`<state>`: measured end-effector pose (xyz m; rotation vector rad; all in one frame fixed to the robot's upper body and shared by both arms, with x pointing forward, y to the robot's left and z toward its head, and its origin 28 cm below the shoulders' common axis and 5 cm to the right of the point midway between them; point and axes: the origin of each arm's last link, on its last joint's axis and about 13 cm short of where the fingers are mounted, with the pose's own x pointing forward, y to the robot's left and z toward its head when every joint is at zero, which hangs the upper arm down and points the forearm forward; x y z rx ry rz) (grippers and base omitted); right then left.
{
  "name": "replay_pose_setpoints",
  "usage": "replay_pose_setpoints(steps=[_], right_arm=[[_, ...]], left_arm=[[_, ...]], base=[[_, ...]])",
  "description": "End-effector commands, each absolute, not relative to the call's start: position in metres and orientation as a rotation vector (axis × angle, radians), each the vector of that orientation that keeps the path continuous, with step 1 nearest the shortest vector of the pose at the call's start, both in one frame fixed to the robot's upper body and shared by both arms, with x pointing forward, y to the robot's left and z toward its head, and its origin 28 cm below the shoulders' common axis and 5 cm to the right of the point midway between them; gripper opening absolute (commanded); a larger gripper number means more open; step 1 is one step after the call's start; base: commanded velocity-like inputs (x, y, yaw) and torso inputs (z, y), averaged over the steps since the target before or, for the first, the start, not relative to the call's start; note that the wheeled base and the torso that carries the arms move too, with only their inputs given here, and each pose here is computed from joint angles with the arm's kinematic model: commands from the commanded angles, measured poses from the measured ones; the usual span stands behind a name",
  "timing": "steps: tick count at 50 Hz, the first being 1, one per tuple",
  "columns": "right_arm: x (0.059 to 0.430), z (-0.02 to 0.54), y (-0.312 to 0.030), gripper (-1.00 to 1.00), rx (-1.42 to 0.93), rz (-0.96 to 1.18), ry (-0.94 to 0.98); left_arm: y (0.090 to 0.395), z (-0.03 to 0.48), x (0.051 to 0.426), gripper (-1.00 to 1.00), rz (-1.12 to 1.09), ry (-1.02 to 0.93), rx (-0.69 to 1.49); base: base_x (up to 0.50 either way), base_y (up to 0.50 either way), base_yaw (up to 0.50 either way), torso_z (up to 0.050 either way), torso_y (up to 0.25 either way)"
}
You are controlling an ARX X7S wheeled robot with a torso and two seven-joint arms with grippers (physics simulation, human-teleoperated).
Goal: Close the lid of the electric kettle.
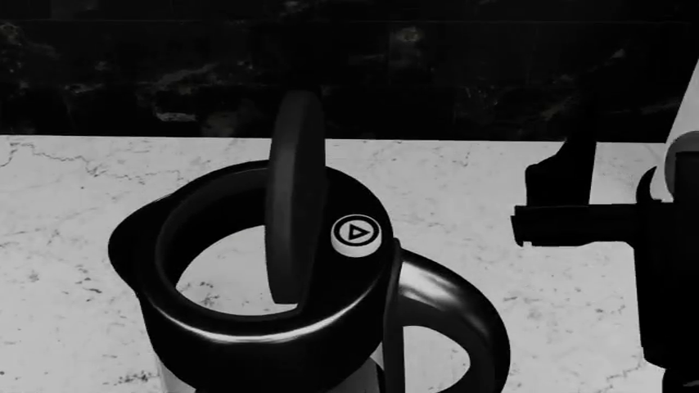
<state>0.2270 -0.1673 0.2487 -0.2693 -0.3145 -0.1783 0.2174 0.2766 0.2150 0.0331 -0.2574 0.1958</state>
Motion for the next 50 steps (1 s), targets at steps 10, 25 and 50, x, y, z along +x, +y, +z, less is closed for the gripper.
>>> replay_pose_setpoints(steps=[10, 25, 50], right_arm=[[0.253, 0.280, -0.158, 1.00, -0.296, -0.097, -0.375], [0.263, 0.282, -0.151, 1.00, -0.300, -0.047, -0.390], [0.277, 0.281, -0.133, 1.00, -0.262, 0.066, -0.401]], left_arm=[[0.273, 0.213, 0.216, 1.00, 0.206, -0.262, 0.021], [0.273, 0.214, 0.217, 1.00, 0.212, -0.269, 0.015], [0.272, 0.214, 0.211, 1.00, 0.238, -0.283, 0.001]], base=[[0.00, 0.00, 0.00, 0.000, 0.000], [0.00, 0.00, 0.00, 0.000, 0.000], [0.00, 0.00, 0.00, 0.000, 0.000]])
